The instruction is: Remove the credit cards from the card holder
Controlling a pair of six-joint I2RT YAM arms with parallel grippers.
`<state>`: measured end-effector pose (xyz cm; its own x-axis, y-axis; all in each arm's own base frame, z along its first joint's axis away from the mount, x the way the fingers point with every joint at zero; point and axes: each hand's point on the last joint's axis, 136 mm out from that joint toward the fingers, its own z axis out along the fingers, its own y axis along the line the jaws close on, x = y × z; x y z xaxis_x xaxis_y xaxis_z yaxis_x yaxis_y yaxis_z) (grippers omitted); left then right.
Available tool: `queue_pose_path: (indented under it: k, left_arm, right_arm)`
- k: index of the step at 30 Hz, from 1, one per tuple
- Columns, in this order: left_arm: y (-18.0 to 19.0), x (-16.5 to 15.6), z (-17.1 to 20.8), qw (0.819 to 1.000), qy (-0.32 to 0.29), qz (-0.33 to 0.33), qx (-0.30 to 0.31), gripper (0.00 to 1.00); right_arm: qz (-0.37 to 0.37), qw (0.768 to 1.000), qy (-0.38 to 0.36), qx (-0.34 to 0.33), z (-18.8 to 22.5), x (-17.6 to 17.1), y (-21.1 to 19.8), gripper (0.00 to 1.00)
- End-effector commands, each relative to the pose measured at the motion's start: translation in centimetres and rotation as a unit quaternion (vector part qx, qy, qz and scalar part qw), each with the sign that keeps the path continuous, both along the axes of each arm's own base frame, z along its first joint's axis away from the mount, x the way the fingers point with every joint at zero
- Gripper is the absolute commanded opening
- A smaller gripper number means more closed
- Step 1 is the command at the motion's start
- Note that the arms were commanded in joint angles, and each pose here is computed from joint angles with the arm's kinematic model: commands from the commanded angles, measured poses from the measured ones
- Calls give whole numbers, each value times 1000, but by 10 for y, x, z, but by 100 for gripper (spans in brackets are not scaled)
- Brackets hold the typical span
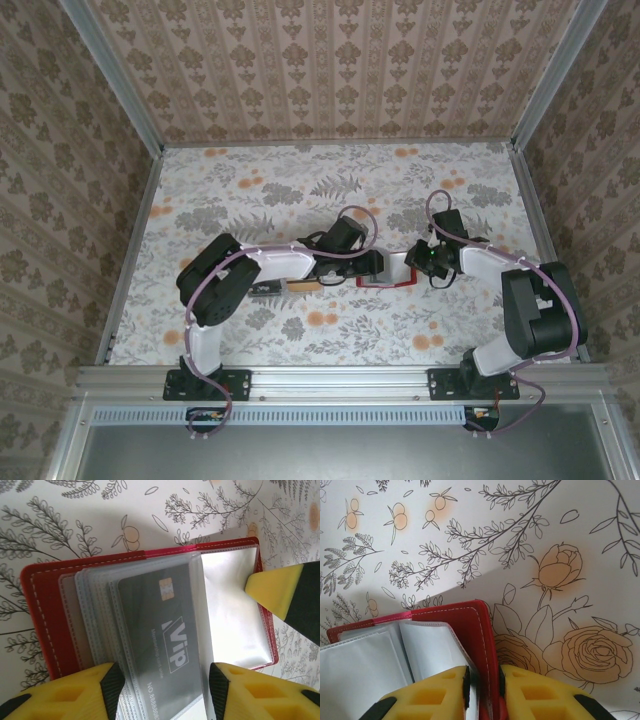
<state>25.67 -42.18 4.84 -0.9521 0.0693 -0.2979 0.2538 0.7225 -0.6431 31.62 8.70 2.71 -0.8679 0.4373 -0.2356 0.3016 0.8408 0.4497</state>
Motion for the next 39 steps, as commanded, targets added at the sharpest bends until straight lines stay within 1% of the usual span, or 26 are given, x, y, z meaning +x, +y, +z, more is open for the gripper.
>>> queue_pose_path:
  k: [1, 3, 5, 9, 16, 18, 23, 27, 29, 33, 36, 39]
  left_arm:
    - [-13, -6, 10, 999, -6, -24, -26, 64]
    - [-13, -6, 9, 999, -6, -24, -26, 75]
    - [-15, -7, 10, 999, -6, -29, -32, 82]
    - [-19, -7, 13, 998, -8, -34, -47, 87]
    - [-24, -9, 12, 997, -5, -39, -70, 94]
    - [-25, -8, 13, 996, -3, -39, -75, 97]
    - [-21, -7, 9, 997, 1, -30, -72, 96]
    - [-15, -5, 10, 998, -1, -26, -62, 96]
    - [-15, -6, 10, 998, -3, -28, -61, 96]
    - [-17, -6, 8, 998, 0, -29, -61, 95]
    - [-18, -6, 7, 998, 2, -29, -62, 95]
    - [-19, -6, 8, 998, 1, -30, -64, 95]
  right_arm:
    - [8, 1000, 6, -3, -2, -2, 2, 26]
    - [7, 1000, 6, -2, -2, -2, 2, 26]
    - [8, 1000, 6, -3, -2, -3, 2, 26]
    - [7, 1000, 7, -3, -2, -3, 1, 26]
    - [7, 1000, 7, -4, -3, -3, 2, 26]
    - [7, 1000, 9, -4, -4, -4, 1, 27]
    - [5, 1000, 9, -6, -3, -3, 0, 27]
    - [-21, 999, 3, -32, 3, -5, -13, 36]
    - [-38, 998, -10, -45, 12, -5, -22, 41]
    - [-62, 994, -52, -76, 42, -3, -37, 43]
    - [-57, 992, -82, -73, 62, -3, -36, 42]
    - [-30, 994, -98, -35, 73, 0, -20, 35]
